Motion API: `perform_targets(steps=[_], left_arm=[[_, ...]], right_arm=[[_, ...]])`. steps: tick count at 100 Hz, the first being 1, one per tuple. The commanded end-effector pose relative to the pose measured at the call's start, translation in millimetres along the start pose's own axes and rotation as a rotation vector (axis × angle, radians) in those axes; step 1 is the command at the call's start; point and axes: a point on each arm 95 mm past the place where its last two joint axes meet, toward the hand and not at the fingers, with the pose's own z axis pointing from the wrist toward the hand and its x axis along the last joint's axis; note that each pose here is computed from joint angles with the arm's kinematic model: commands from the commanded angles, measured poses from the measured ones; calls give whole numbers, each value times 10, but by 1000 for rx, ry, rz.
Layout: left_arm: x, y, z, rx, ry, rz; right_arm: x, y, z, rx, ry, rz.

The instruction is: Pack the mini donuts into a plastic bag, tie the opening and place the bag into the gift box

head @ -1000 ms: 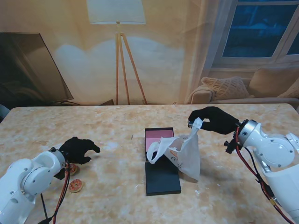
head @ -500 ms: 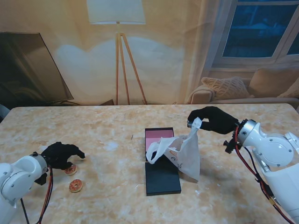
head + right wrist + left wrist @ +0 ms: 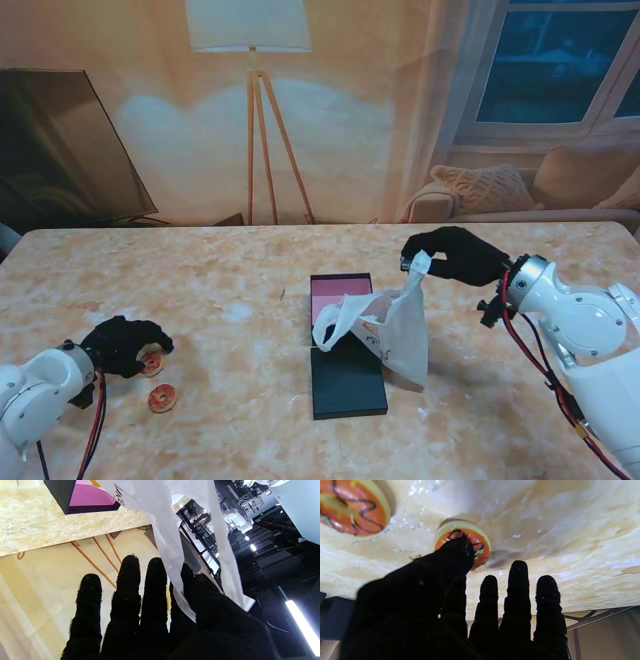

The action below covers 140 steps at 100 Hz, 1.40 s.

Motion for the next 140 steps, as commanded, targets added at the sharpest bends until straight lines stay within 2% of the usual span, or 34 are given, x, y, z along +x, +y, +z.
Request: perform_targets(steps=[1,44,73,87,109,120,140], left_arm=[[0,78,-21,-41,0,4],[41,98,-4,-34,-1,12],[102,-22,-131,-30,38,37],[180,-201,-140,16,74,61],[350,-565,-87,56,179,13],[521,-754,-29,105,237,-24],[936,-1175,106,133,326,-120]], right_arm=[[4,-57,16,15,1,8],[5,-43,20,15,1,3],[13,-46,12,16,0,1],[22,-43,4,17,4,-2],[19,-45,4,18,7,-3],[14,-41,13,19,5,0],[11,-42,20,23,6,1]])
